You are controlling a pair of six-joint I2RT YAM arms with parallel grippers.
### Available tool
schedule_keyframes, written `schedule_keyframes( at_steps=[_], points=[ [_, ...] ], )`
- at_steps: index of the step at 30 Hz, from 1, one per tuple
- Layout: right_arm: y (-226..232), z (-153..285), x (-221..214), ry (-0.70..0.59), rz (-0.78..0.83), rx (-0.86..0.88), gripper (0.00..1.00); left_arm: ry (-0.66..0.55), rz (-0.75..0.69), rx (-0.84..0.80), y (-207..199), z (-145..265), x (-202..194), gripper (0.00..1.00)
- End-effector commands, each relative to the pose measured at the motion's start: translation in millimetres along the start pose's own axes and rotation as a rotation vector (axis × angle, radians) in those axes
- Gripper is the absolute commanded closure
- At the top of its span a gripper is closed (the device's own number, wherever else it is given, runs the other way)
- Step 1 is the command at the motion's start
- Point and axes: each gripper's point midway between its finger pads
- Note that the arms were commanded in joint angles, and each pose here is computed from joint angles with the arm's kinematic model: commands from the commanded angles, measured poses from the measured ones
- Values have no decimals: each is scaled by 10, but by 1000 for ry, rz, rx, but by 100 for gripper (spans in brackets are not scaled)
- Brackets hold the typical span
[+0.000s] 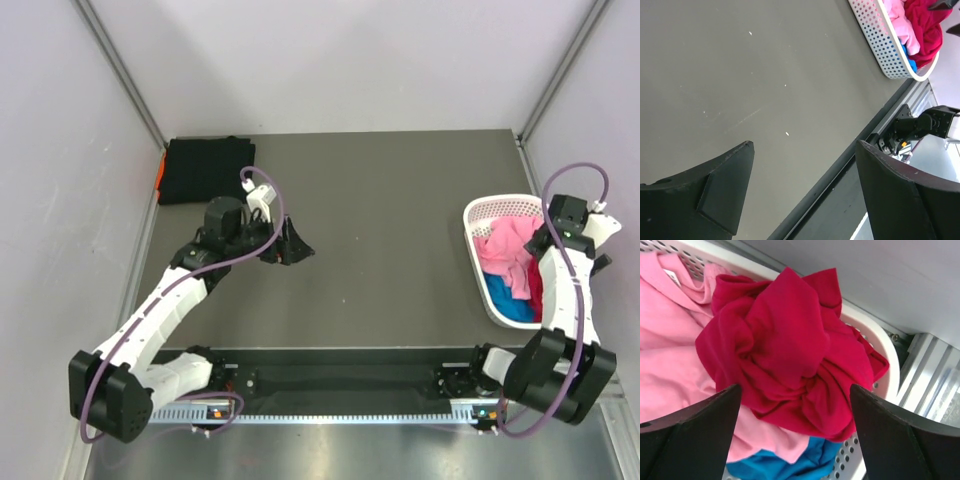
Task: Fold and stack the t-shirts
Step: Grab the tshirt from the pile
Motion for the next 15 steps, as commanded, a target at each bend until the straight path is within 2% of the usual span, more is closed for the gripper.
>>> schedule_keyframes(
  at_steps=[1,3,5,6,7,9,12,13,14,15],
  points=[
    [127,-167,124,-50,-39,34,13,-50,-77,-6,-67,40,132,13],
    [116,-253,147,-82,-72,3,18,-53,-78,-8,-78,45,139,13],
    [131,-294,81,-74,-75,14,32,-54,-82,6,-50,47,137,13],
    [145,-274,115,-85,-77,26,41,-53,-82,8,-48,47,129,13],
    [151,-239,173,-98,-79,31,60,-52,-80,13,-37,45,122,13],
    [125,-130,336,-144,-80,34,73,-48,-74,17,-19,33,101,13],
    [106,208,680,-212,-119,71,88,-49,-45,21,-15,18,107,13],
    [199,413,835,-233,-134,138,98,-51,-11,29,-7,14,109,12],
    [254,563,925,-249,-143,192,100,-68,-14,8,-44,9,148,11],
    [306,891,1175,-313,-175,285,100,-74,-3,6,-49,2,157,9]
  ],
)
Point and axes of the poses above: each gripper's point midway between its finger pads, its own z axis back along the fingers, its own y axis along the line the jaws close on, x = y × z, and after that the axes turned 9 degrees about -z, right-handed
